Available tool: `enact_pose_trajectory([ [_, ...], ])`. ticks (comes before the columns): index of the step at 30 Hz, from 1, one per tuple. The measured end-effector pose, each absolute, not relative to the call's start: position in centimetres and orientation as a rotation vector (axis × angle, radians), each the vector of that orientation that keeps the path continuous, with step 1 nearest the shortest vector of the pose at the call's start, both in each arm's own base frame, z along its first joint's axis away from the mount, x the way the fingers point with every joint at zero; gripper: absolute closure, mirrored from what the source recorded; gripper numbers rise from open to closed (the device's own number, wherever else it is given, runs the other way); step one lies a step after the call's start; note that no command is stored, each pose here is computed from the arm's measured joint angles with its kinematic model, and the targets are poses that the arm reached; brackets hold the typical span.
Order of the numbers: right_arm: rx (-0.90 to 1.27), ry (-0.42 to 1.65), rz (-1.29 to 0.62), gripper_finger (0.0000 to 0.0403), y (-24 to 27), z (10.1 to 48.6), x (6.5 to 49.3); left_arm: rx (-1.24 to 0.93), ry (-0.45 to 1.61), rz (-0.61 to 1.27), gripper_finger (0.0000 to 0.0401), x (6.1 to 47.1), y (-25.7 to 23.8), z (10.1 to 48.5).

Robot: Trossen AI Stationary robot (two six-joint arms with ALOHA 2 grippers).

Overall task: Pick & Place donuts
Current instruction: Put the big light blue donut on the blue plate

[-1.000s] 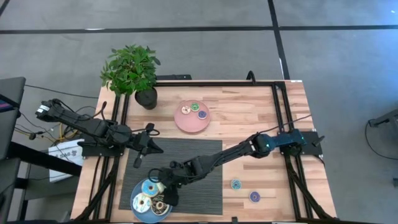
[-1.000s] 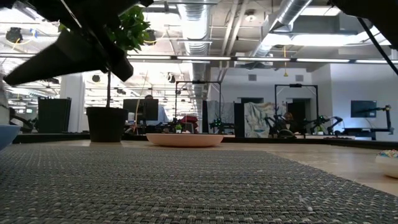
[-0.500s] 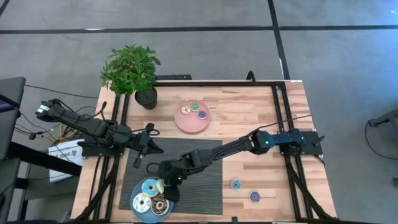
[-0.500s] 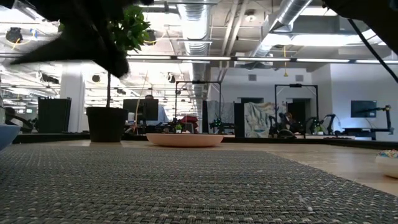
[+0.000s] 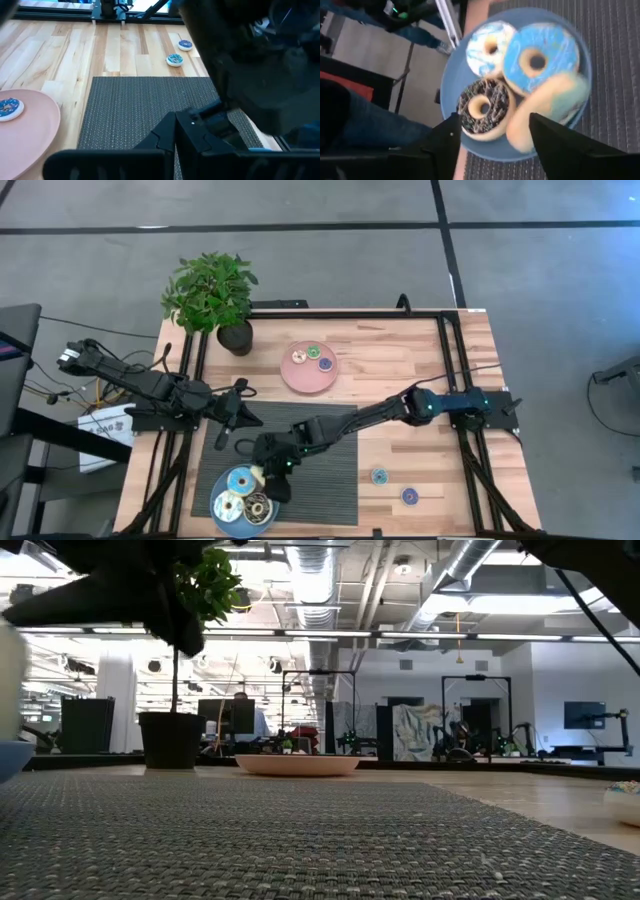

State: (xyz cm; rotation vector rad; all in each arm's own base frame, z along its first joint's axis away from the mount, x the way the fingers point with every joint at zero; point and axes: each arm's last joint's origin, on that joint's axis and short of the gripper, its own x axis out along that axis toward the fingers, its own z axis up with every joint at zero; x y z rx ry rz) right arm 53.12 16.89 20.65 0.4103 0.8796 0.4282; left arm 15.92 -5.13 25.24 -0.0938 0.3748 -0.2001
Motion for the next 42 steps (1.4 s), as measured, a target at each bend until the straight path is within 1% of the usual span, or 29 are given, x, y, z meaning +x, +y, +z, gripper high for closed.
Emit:
enact_pose_trajectory([
  [3, 0.398, 0.857, 0.438, 0.0208, 16.7, 21.4, 53.1, -0.105, 0.376, -0.198, 0.0401, 15.9, -5.1, 25.2],
  [7, 0.388, 0.852, 0.447, 0.0268, 17.3, 22.3, 52.6, -0.110, 0.377, -0.197, 0.0401, 15.9, -5.1, 25.2],
  [9, 0.373, 0.859, 0.415, 0.0297, 17.5, 22.4, 52.4, -0.110, 0.376, -0.198, 0.0401, 15.9, -5.1, 25.2],
  [12, 0.367, 0.882, 0.404, 0.0333, 17.8, 21.8, 52.2, -0.110, 0.376, -0.198, 0.0401, 15.9, -5.1, 25.2],
  [16, 0.373, 0.840, 0.421, 0.0377, 18.6, 20.7, 52.8, -0.110, 0.373, -0.197, 0.0401, 15.9, -5.1, 25.3],
  [18, 0.375, 0.775, 0.445, 0.0395, 19.0, 20.2, 53.5, -0.111, 0.372, -0.198, 0.0401, 15.9, -5.1, 25.3],
  [24, 0.393, 0.745, 0.487, 0.0392, 19.7, 18.8, 54.0, -0.120, 0.370, -0.196, 0.0401, 16.0, -5.1, 25.3],
  [27, 0.388, 0.772, 0.506, 0.0400, 19.6, 18.4, 53.9, -0.127, 0.372, -0.195, 0.0401, 15.9, -5.1, 25.3],
  [29, 0.346, 0.754, 0.498, 0.0401, 19.5, 19.3, 53.7, -0.127, 0.374, -0.195, 0.0401, 15.9, -5.1, 25.3],
  [31, 0.294, 0.732, 0.476, 0.0402, 19.2, 21.1, 53.2, -0.124, 0.374, -0.195, 0.0401, 15.9, -5.1, 25.3],
  [33, 0.254, 0.734, 0.421, 0.0402, 18.7, 23.3, 52.4, -0.118, 0.374, -0.196, 0.0401, 15.9, -5.1, 25.3],
  [35, 0.225, 0.766, 0.351, 0.0402, 18.3, 24.1, 51.8, -0.118, 0.373, -0.196, 0.0401, 15.9, -5.1, 25.3],
  [38, 0.235, 0.852, 0.300, 0.0403, 18.1, 22.6, 51.6, -0.103, 0.368, -0.199, 0.0401, 16.0, -5.1, 25.3],
  [40, 0.251, 0.873, 0.286, 0.0403, 18.2, 20.9, 52.1, -0.100, 0.368, -0.197, 0.0401, 16.0, -5.1, 25.3],
  [42, 0.284, 0.888, 0.278, 0.0403, 18.3, 20.1, 52.3, -0.099, 0.367, -0.191, 0.0401, 16.0, -5.1, 25.3],
])
